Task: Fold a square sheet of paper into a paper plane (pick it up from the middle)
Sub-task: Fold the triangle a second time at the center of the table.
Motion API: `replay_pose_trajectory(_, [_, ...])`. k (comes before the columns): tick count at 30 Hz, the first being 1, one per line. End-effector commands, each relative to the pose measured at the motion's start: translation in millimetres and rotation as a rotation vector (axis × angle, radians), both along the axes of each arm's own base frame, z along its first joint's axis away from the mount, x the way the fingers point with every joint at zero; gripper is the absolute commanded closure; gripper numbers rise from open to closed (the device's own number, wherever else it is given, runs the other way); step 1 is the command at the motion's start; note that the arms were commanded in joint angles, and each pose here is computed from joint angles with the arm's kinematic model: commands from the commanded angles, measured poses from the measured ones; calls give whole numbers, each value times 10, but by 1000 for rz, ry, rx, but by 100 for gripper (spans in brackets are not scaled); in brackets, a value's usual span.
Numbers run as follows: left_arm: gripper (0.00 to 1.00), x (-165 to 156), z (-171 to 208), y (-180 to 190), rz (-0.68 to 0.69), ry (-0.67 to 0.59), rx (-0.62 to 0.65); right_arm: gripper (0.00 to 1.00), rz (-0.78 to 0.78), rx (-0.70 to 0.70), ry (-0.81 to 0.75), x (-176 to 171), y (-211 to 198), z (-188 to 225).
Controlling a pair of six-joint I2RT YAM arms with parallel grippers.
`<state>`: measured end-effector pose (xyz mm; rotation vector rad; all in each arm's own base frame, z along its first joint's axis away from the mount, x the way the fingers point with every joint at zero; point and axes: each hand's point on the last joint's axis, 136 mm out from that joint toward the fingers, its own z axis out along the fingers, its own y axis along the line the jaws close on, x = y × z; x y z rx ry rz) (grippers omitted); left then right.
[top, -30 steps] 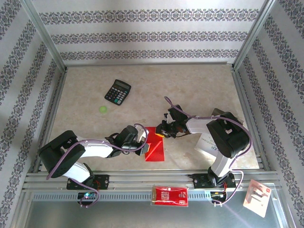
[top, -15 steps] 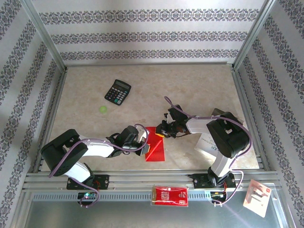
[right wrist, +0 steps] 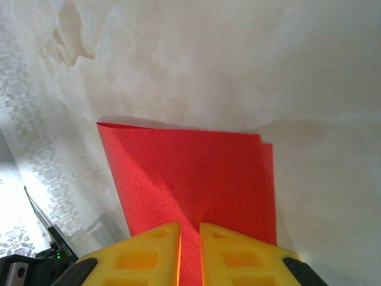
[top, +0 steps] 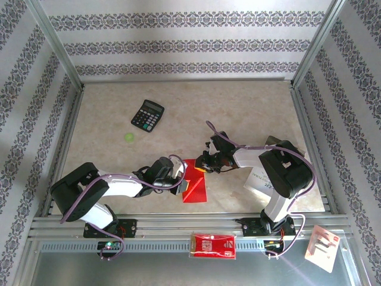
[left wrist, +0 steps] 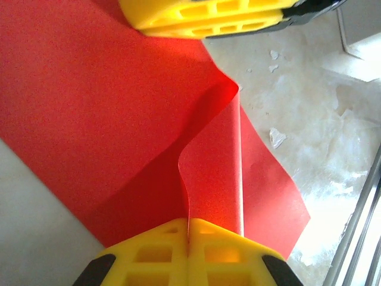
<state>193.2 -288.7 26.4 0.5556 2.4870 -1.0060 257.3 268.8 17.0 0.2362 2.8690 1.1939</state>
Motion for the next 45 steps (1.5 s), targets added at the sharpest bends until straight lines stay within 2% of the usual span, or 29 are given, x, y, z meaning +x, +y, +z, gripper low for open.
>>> replay_pose_trajectory(1, [95,87,173,-82,0,-27,-51,82,13,-50,47,-133,-76,-191])
replay_pose_trajectory(34, [98,31,-190,135,47,21,66,81,16,-36,37,-102,-45,-140])
replay_pose_trajectory(41, [98,-5,-210,136,41,40,64,80,20,-18,22,-53,3,-50])
replay_pose_trajectory(45, [98,-9,-131,87,43,44,23,80,21,-24,29,-74,-5,-79])
